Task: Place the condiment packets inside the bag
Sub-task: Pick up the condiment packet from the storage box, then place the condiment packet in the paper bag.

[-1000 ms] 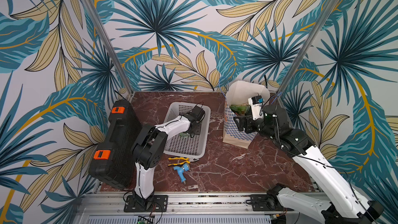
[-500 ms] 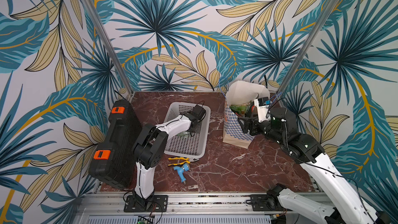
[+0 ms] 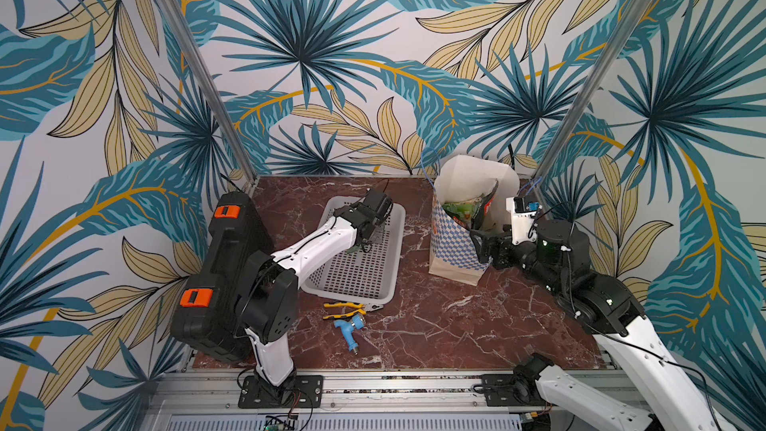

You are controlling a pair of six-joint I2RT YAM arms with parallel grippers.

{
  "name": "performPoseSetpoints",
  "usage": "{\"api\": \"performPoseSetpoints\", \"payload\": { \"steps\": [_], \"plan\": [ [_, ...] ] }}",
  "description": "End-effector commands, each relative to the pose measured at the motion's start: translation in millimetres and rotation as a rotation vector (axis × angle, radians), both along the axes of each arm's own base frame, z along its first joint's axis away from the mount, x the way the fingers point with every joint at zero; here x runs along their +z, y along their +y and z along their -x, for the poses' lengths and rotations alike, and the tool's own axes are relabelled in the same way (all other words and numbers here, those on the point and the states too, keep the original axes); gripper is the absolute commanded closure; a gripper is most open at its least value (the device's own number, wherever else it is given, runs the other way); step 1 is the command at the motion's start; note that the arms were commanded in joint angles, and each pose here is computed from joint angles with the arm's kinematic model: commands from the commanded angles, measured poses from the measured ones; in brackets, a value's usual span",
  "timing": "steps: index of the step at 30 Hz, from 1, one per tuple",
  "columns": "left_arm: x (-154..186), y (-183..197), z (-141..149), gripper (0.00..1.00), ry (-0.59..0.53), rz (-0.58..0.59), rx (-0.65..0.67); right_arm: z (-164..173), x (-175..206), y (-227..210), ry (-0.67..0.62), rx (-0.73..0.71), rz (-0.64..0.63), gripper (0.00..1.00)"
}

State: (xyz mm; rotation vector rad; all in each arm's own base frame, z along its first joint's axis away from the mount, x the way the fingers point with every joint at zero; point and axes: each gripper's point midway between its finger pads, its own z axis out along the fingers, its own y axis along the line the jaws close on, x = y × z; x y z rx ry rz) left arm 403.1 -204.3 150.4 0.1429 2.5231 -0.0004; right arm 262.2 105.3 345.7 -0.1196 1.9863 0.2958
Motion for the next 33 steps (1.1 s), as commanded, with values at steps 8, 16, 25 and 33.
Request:
{"api": "performPoseSetpoints", "payload": {
  "steps": [8,16,25,33],
  "plan": [
    [145,-45,27,1.0,-0.214,0.235,-0.113,19,-11,-66,-0.041,-0.301,0.063,0.0],
    [226,-81,63,1.0,-0.32,0.404,-0.223,49,-8,-121,-0.138,-0.541,0.075,0.0],
    [314,-132,117,1.0,-0.423,0.643,-0.4,55,-18,-143,-0.166,-0.67,0.097,0.0],
    [348,-185,132,1.0,-0.407,0.772,-0.533,49,-33,-145,-0.149,-0.714,0.13,0.0]
  ]
}}
